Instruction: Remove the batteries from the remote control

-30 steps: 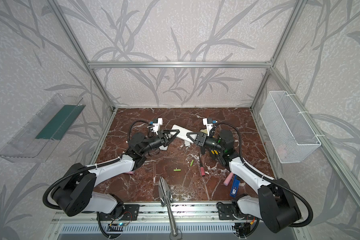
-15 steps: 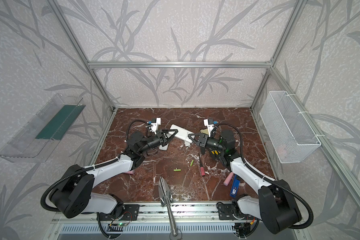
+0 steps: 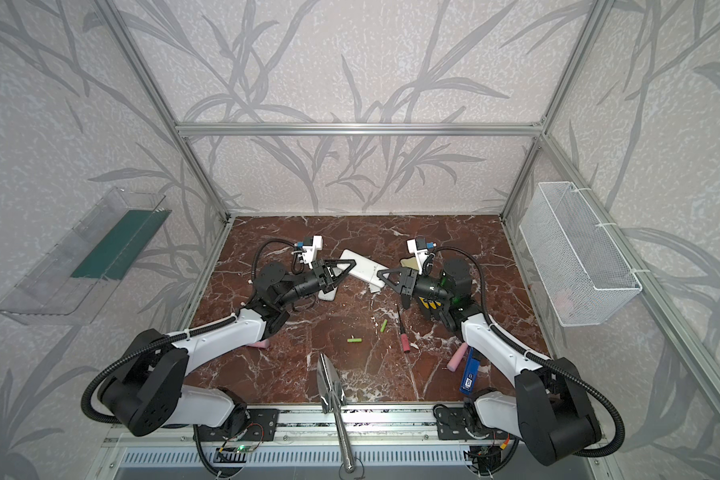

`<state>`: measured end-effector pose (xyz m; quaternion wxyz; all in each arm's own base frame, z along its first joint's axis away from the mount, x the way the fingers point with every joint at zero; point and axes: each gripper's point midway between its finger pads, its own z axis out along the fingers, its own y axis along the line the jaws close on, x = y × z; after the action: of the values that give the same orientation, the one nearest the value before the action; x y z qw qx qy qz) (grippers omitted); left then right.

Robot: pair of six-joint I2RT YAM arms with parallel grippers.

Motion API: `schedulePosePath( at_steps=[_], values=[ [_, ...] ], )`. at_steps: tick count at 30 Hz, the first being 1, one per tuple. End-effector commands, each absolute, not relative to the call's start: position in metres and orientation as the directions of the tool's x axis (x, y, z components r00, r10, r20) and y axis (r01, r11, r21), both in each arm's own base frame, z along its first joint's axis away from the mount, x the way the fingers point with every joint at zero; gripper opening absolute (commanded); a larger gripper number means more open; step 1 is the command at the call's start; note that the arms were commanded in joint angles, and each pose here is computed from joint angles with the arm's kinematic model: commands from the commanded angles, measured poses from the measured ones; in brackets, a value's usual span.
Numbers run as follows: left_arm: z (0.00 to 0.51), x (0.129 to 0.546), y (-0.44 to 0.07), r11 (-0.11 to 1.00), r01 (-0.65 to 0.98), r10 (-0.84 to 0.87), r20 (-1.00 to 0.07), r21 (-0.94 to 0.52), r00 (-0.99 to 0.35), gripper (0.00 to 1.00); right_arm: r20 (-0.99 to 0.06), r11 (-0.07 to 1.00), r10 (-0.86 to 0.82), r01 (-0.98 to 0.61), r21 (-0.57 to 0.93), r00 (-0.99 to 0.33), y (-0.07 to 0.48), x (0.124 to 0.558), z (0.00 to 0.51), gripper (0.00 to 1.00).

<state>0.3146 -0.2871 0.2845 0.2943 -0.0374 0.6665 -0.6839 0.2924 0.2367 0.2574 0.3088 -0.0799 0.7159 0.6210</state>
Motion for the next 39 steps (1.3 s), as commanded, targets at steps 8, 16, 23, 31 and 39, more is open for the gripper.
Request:
schedulePosePath(
  at_steps=[8, 16, 23, 31, 39],
  values=[
    [0.339, 0.303, -0.286, -0.031, 0.518, -0.468, -0.446, -0.855, -0.763, 0.00, -0.524, 0.138, 0.241, -0.505, 0.852, -0.817, 0.261, 0.295, 0.267, 0.41],
    [0.343, 0.304, -0.286, -0.046, 0.531, -0.475, -0.449, -0.846, -0.757, 0.00, -0.488, 0.092, 0.243, -0.481, 0.872, -0.838, 0.265, 0.299, 0.260, 0.31],
    [0.351, 0.304, -0.277, -0.021, 0.542, -0.492, -0.463, -0.840, -0.737, 0.00, -0.493, 0.204, 0.223, -0.455, 0.867, -0.841, 0.253, 0.294, 0.240, 0.31],
    [0.358, 0.303, -0.272, 0.017, 0.563, -0.499, -0.495, -0.826, -0.711, 0.00, -0.524, 0.239, 0.203, -0.477, 0.846, -0.827, 0.246, 0.285, 0.244, 0.34],
    [0.360, 0.302, -0.270, 0.004, 0.568, -0.502, -0.492, -0.823, -0.711, 0.00, -0.537, 0.232, 0.199, -0.493, 0.839, -0.820, 0.245, 0.282, 0.247, 0.35]
  ],
)
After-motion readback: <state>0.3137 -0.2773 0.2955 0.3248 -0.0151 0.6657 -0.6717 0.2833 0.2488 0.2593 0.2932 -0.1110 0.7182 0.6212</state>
